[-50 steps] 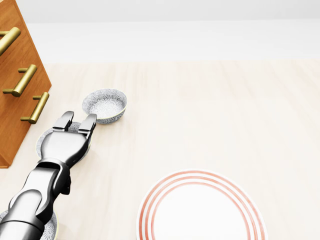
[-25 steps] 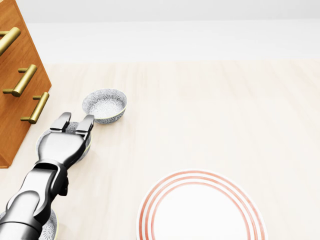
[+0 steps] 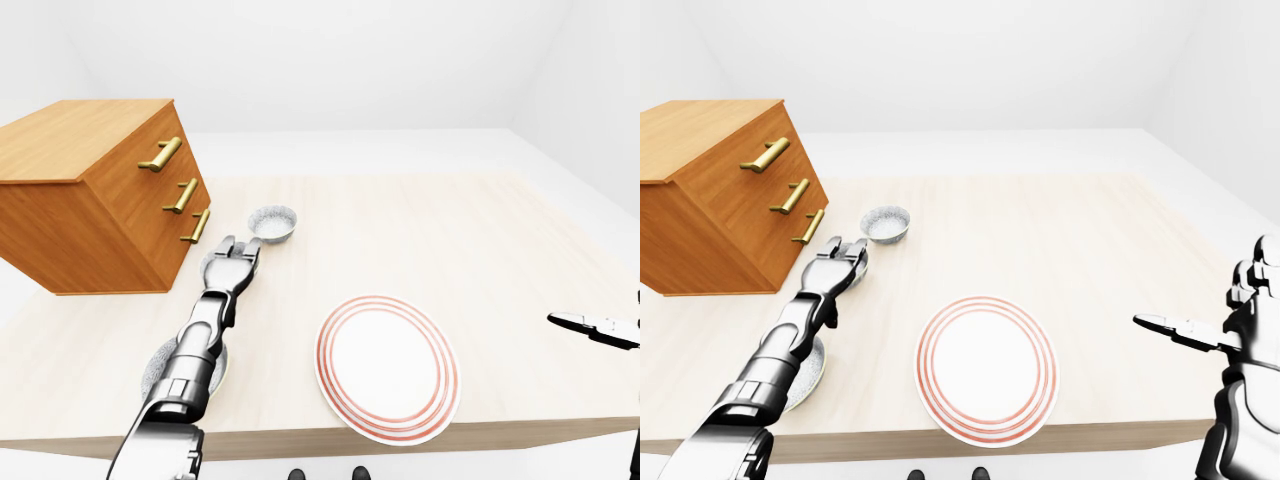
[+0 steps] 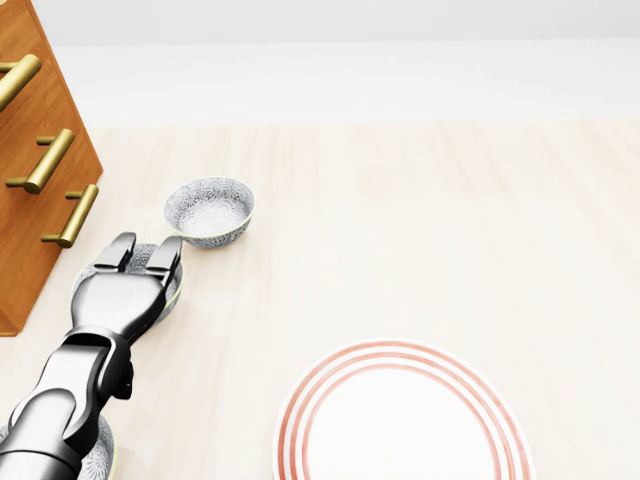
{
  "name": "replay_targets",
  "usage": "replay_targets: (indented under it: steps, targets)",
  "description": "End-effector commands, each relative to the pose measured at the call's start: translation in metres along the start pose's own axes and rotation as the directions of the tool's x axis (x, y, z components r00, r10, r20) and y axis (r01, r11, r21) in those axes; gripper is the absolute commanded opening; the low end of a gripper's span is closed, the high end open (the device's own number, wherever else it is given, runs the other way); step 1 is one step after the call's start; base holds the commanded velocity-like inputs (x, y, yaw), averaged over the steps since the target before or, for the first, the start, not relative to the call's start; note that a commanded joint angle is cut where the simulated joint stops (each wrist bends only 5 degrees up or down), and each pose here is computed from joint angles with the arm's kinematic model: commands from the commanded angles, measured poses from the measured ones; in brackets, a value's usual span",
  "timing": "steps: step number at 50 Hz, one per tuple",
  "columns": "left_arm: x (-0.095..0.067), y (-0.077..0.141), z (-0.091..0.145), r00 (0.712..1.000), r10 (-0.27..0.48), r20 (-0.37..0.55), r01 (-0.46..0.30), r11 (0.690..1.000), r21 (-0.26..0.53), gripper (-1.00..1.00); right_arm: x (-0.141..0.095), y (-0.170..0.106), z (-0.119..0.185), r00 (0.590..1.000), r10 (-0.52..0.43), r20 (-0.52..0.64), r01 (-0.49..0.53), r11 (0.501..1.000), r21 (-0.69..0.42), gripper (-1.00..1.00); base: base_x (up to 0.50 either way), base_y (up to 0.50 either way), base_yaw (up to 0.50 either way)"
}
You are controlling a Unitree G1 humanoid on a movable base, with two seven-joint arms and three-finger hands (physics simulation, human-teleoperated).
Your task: Put the bowl in the middle on the plate.
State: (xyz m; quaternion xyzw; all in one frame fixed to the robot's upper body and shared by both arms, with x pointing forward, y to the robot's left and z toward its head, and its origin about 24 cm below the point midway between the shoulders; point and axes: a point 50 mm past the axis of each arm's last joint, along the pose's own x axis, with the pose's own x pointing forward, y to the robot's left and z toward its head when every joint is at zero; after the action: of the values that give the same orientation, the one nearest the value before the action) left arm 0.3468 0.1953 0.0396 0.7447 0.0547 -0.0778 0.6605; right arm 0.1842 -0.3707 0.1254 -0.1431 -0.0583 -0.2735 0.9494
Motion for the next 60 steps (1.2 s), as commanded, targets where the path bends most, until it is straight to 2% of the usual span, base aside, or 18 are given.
replay_targets:
  steps: [1,19,23,26,35,40,45,47,50,54,57,59,60]
  targets:
    - [-0.001,-0.003,0.0,1.0,-0.003,-0.007,0.003,1.0,-0.011,1.0,-0.002,-0.001,0.006,1.0,-0.004,0.026,0.004,1.0,-0.008,1.0,0.0,0.0,0.0]
    - [-0.003,-0.004,-0.003,1.0,-0.007,-0.019,0.006,1.0,-0.023,1.0,-0.005,-0.005,0.012,0.999,-0.018,0.05,0.02,1.0,-0.02,1.0,0.0,0.0,0.0]
    - [-0.003,-0.003,-0.004,1.0,-0.009,-0.022,0.008,1.0,-0.026,1.0,-0.002,-0.005,0.008,0.999,-0.028,0.032,0.029,0.999,-0.02,1.0,0.0,0.0,0.0]
    - [-0.003,-0.002,-0.006,0.999,-0.009,-0.031,0.008,1.0,-0.027,1.0,0.002,-0.003,-0.007,0.999,-0.03,-0.031,0.029,1.0,-0.008,1.0,0.0,0.0,0.0]
    - [-0.004,-0.005,-0.011,0.998,-0.021,-0.063,0.019,0.999,-0.038,1.0,-0.007,-0.005,0.027,0.994,-0.024,0.111,0.029,0.999,-0.038,1.0,0.0,0.0,0.0]
    - [-0.004,-0.004,-0.011,0.997,-0.021,-0.068,0.019,0.999,-0.041,1.0,0.001,-0.003,0.005,0.999,-0.027,0.021,0.028,0.999,-0.02,1.0,0.0,0.0,0.0]
    - [-0.003,-0.006,-0.01,0.998,-0.023,-0.062,0.02,0.999,-0.042,1.0,0.003,-0.002,0.003,1.0,-0.027,0.012,0.027,0.999,-0.017,1.0,0.0,0.0,0.0]
    - [-0.004,-0.007,-0.009,0.998,-0.026,-0.057,0.024,0.999,-0.042,1.0,-0.001,-0.003,0.014,0.998,-0.026,0.056,0.027,0.999,-0.026,1.0,0.0,0.0,0.0]
    - [-0.004,-0.006,-0.009,0.998,-0.021,-0.055,0.019,0.999,-0.04,1.0,0.002,-0.003,0.001,1.0,-0.026,0.0,0.026,1.0,-0.015,1.0,0.0,0.0,0.0]
    - [-0.004,-0.005,-0.008,0.999,-0.016,-0.05,0.014,0.999,-0.042,1.0,-0.001,-0.004,0.004,1.0,-0.025,0.013,0.025,1.0,-0.017,1.0,0.0,0.0,0.0]
    - [-0.003,-0.007,-0.007,0.999,-0.017,-0.045,0.015,0.999,-0.043,1.0,0.003,-0.002,-0.01,0.999,-0.025,-0.047,0.025,1.0,-0.006,1.0,0.0,0.0,0.0]
    - [-0.003,-0.007,-0.007,0.999,-0.014,-0.045,0.012,0.999,-0.043,0.91,0.002,-0.003,-0.01,0.999,-0.025,-0.045,0.024,1.0,-0.007,1.0,0.0,0.0,0.0]
    - [-0.003,-0.007,-0.007,0.999,-0.014,-0.045,0.012,0.999,-0.043,0.94,0.003,-0.002,-0.012,0.998,-0.024,-0.053,0.024,1.0,-0.005,1.0,0.0,0.0,0.0]
